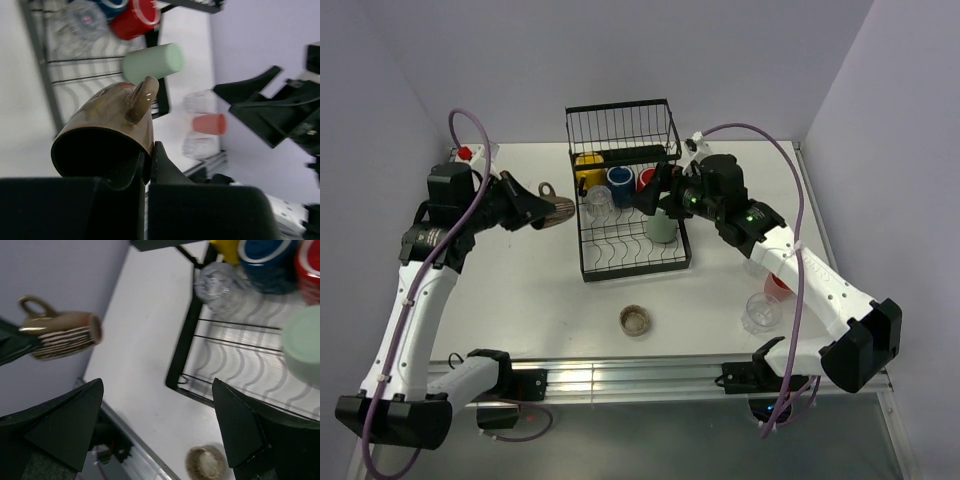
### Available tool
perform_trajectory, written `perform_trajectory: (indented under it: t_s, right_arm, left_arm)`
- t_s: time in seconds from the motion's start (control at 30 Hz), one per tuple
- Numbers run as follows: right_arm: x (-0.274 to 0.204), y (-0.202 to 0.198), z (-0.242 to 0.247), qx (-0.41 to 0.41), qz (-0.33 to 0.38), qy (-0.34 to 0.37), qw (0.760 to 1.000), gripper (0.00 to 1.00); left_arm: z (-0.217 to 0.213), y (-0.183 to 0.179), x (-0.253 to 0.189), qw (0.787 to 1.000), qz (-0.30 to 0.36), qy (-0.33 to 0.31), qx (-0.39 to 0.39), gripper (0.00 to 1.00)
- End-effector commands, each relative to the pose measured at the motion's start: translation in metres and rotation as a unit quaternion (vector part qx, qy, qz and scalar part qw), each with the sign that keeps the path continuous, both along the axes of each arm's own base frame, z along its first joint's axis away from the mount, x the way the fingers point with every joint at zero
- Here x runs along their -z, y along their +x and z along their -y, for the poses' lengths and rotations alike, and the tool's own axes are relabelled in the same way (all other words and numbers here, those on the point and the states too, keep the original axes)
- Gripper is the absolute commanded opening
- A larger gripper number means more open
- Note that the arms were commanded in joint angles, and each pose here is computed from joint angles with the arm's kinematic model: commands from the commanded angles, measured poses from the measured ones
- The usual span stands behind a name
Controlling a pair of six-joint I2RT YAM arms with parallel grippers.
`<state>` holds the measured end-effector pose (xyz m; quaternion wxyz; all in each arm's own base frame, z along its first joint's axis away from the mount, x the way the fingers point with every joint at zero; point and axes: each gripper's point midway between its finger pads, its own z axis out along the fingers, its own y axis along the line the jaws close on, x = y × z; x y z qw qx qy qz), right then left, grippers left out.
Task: Load the cups into the dish rack
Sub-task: Grab a cup with the left arm, then pass the cup from the left arm to the right
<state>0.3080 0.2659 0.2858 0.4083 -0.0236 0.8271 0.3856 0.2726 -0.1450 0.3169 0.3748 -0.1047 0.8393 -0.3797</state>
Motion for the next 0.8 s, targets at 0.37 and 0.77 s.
perform_trajectory:
  t_s: [0.37, 0.77]
  right_arm:
    - [-0.080, -0.029, -0.073, -0.152, 0.073, 0.174, 0.970, 0.99]
    - [-0.080, -0.029, -0.095, -0.170, 0.069, 0.183, 0.966, 1.00]
  left_arm:
    - [0.028, -0.019, -0.064, 0.945, 0.134, -0.223, 0.196, 0.00]
    - [0.031, -0.029, -0.067, 0.931, 0.144, -0.252, 0.220, 0.00]
